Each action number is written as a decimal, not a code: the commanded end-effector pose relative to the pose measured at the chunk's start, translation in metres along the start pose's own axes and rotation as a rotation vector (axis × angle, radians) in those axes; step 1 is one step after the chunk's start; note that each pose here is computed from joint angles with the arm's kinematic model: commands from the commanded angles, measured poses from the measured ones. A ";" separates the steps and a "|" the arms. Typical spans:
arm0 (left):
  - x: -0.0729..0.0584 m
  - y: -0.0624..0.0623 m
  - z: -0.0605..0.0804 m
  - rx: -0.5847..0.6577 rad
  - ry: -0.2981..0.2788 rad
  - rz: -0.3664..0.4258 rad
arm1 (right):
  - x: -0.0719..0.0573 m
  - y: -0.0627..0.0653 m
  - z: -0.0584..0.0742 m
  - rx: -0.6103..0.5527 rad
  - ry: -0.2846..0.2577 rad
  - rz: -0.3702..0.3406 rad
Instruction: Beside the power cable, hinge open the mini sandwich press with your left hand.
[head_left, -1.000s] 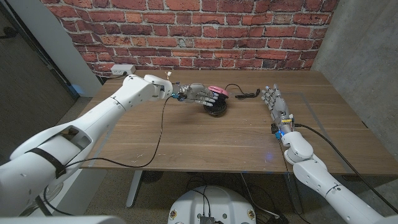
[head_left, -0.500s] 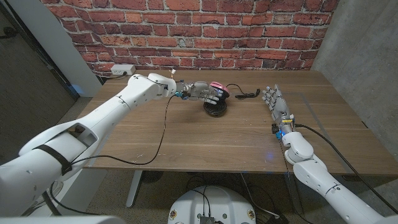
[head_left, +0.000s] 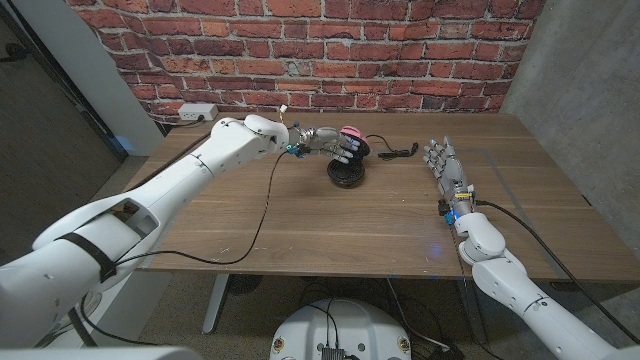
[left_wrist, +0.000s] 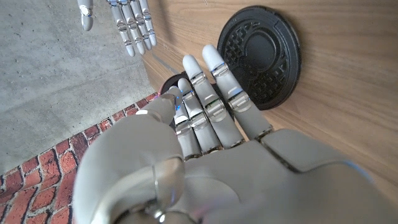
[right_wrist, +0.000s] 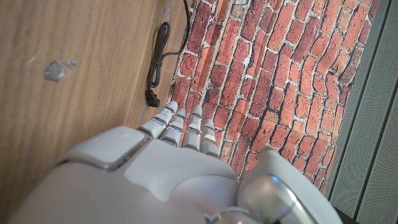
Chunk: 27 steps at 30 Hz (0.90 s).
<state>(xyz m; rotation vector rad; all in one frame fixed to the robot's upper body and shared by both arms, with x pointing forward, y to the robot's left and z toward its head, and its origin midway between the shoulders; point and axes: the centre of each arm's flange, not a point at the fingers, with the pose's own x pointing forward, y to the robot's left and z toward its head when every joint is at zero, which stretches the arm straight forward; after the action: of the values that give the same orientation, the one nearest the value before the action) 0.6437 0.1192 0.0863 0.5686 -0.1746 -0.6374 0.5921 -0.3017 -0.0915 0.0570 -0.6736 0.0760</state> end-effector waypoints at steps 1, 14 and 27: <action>-0.001 -0.009 0.022 0.231 -0.052 0.171 | -0.002 -0.006 -0.002 0.000 0.001 -0.005; 0.001 -0.018 0.041 0.444 -0.089 0.316 | -0.001 -0.010 -0.004 0.002 0.002 -0.009; 0.013 -0.019 0.045 0.538 -0.058 0.381 | -0.003 -0.016 -0.004 0.000 -0.003 -0.023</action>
<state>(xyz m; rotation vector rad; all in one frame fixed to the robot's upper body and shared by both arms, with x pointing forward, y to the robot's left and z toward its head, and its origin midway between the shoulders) 0.6261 0.0869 0.1086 0.9228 -0.4714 -0.3109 0.5944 -0.3124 -0.0960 0.0600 -0.6723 0.0647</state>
